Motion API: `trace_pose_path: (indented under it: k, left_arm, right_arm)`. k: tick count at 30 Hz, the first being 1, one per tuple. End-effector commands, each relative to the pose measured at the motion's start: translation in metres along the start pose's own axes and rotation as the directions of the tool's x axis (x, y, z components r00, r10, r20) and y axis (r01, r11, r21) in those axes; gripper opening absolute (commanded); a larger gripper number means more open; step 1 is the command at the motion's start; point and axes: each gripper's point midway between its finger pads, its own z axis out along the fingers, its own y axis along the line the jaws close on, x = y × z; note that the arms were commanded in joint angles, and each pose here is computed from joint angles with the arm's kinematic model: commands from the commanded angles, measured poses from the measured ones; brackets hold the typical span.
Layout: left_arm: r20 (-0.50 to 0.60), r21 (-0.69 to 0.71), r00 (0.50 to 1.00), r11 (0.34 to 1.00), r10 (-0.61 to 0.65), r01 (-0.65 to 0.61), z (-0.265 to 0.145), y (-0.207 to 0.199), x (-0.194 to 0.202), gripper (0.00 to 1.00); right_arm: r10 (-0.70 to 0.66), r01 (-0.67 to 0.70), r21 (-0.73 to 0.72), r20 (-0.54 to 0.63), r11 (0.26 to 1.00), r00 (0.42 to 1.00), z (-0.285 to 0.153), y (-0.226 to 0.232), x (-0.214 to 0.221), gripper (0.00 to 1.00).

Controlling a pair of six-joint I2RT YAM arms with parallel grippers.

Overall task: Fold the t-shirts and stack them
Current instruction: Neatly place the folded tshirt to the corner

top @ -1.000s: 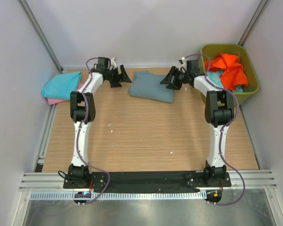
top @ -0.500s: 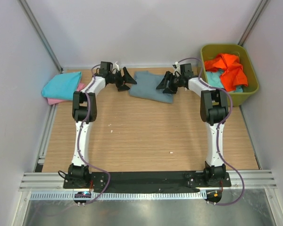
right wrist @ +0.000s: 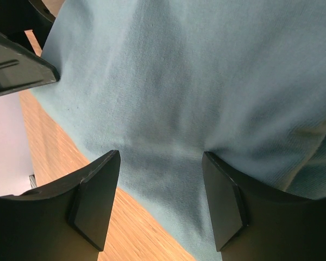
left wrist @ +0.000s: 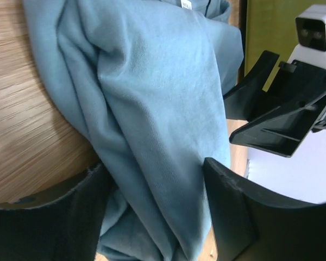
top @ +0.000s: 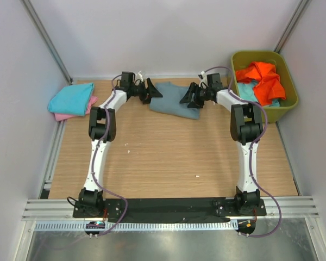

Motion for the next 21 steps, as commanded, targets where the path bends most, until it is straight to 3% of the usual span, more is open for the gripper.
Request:
trace_pose_path:
  k: [1, 4, 6, 11, 15, 19, 21]
  left_arm:
    - [-0.036, -0.001, 0.999, 1.000, -0.013, 0.013, 0.015, 0.010, 0.016, 0.67]
    - [-0.030, 0.000, 1.000, 1.000, 0.000, 0.000, 0.013, 0.008, 0.013, 0.58]
    - [-0.021, -0.010, 1.000, 1.000, 0.003, -0.003, 0.011, 0.009, 0.010, 0.46]
    - [-0.013, -0.021, 1.000, 1.000, 0.017, -0.017, 0.008, 0.006, 0.007, 0.02]
    - [-0.009, -0.052, 0.995, 0.993, 0.102, -0.103, -0.002, -0.005, 0.001, 0.00]
    - [0.016, -0.069, 0.986, 0.984, 0.165, -0.164, -0.044, -0.040, -0.016, 0.00]
    - [0.017, -0.107, 0.987, 0.981, 0.162, -0.160, -0.065, -0.033, -0.017, 0.00]
  right_arm:
    - [-0.039, 0.039, 0.032, 0.013, 0.999, 0.999, 0.003, -0.001, -0.004, 0.68]
    - [-0.038, 0.038, 0.033, 0.009, 0.999, 0.999, 0.002, 0.000, -0.002, 0.69]
    - [-0.041, 0.041, 0.033, 0.009, 0.999, 0.999, 0.001, 0.000, -0.001, 0.69]
    - [-0.054, 0.053, 0.031, 0.017, 0.998, 0.998, -0.001, 0.003, -0.004, 0.69]
    - [-0.102, 0.101, 0.035, 0.033, 0.994, 0.994, -0.017, 0.015, -0.012, 0.69]
    - [-0.194, 0.193, 0.018, 0.094, 0.981, 0.976, -0.059, 0.047, -0.032, 0.69]
    - [-0.246, 0.244, 0.034, 0.114, 0.969, 0.962, -0.076, 0.054, -0.038, 0.70]
